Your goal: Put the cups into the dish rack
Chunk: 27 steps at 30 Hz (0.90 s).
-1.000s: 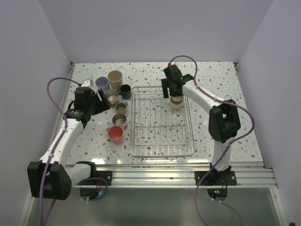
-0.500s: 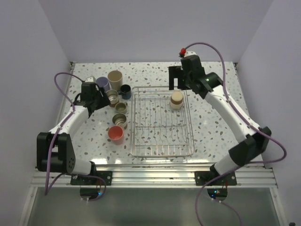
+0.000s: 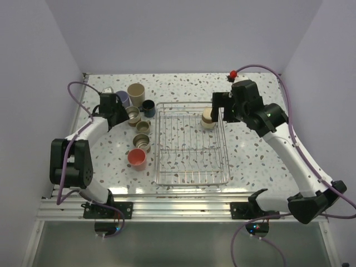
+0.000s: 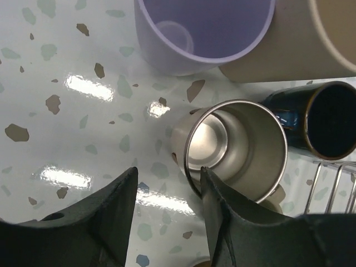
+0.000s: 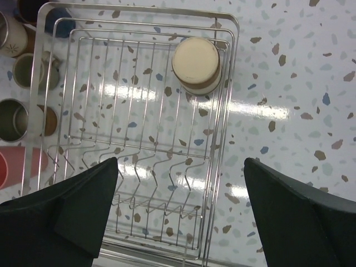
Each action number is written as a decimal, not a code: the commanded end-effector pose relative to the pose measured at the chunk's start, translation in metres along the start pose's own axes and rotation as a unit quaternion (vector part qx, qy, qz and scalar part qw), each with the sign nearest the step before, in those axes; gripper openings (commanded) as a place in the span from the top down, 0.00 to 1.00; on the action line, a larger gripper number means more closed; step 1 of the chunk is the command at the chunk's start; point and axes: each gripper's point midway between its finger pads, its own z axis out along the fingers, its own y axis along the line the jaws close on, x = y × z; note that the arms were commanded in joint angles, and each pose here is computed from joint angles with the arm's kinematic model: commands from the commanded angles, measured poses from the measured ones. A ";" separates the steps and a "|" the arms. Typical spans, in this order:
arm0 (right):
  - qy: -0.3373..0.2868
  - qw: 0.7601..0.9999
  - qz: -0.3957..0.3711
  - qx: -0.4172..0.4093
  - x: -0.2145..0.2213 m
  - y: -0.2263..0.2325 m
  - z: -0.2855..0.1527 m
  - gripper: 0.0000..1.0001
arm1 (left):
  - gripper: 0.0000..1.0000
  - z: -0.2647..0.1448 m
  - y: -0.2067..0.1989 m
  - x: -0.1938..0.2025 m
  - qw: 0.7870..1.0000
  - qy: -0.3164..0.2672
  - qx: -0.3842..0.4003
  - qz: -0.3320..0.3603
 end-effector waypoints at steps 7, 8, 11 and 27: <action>0.000 1.000 -0.007 0.009 0.014 -0.014 -0.031 0.01 | 0.64 0.015 -0.015 -0.028 0.999 -0.037 0.024 -0.017; 0.001 1.000 -0.006 0.005 0.014 -0.013 -0.031 0.02 | 0.75 0.017 -0.017 -0.030 0.999 -0.037 0.028 -0.018; -0.002 1.000 -0.005 -0.001 0.011 -0.011 -0.033 0.01 | 0.99 0.020 -0.022 -0.033 0.999 -0.033 0.034 -0.021; -0.020 0.942 0.099 -0.320 -0.071 0.134 -0.044 0.01 | 1.00 -0.138 -0.059 -0.109 0.944 -0.110 0.267 -0.163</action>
